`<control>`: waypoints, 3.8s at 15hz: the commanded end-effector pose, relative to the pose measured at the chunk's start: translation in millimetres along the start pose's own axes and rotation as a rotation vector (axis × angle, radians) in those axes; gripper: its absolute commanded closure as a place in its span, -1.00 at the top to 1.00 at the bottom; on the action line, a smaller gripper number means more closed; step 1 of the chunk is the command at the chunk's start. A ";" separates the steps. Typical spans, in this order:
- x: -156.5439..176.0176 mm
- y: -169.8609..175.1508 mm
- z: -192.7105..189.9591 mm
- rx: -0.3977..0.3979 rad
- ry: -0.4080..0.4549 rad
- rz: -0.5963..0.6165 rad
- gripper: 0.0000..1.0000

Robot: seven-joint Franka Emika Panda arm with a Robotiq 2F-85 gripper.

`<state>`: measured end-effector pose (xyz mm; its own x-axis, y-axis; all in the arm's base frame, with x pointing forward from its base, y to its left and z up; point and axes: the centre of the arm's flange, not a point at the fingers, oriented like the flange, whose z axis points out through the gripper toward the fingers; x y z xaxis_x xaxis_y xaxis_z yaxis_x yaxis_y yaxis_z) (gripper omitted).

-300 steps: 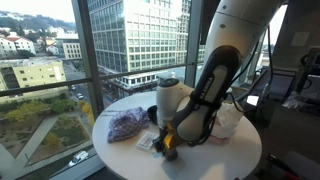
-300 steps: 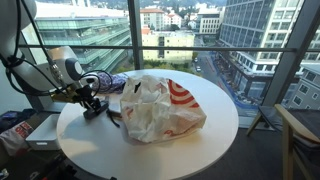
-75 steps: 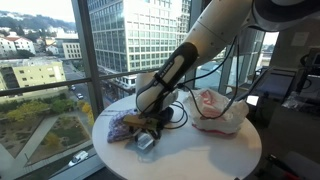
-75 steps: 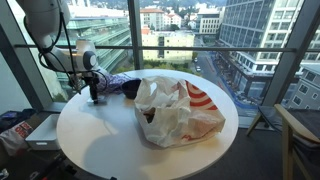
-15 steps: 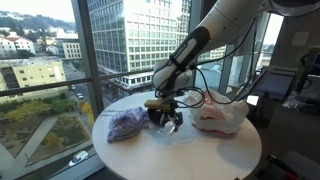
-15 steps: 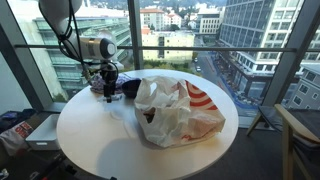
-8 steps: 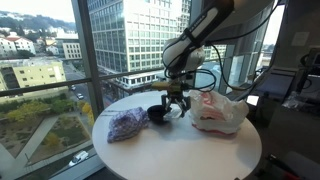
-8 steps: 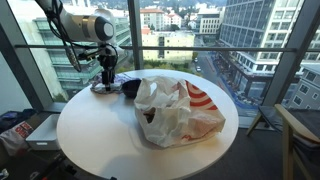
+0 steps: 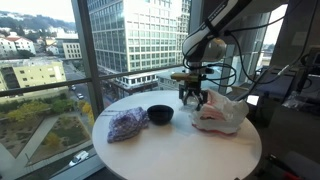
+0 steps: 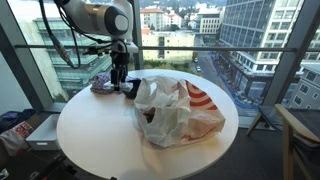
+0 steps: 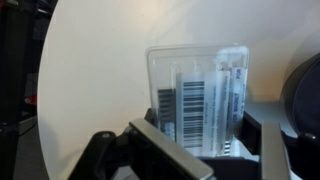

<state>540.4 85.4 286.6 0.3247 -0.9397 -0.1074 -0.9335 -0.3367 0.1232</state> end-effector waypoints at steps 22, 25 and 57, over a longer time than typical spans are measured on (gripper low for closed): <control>160.8 52.6 70.1 0.173 -0.048 0.141 0.06; 168.3 38.6 85.4 0.194 -0.015 0.107 0.06; -44.0 -85.1 62.4 0.238 0.105 -0.267 1.00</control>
<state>568.4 136.7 243.4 0.6233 -0.7815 0.0295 -0.7743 -0.6219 -0.1171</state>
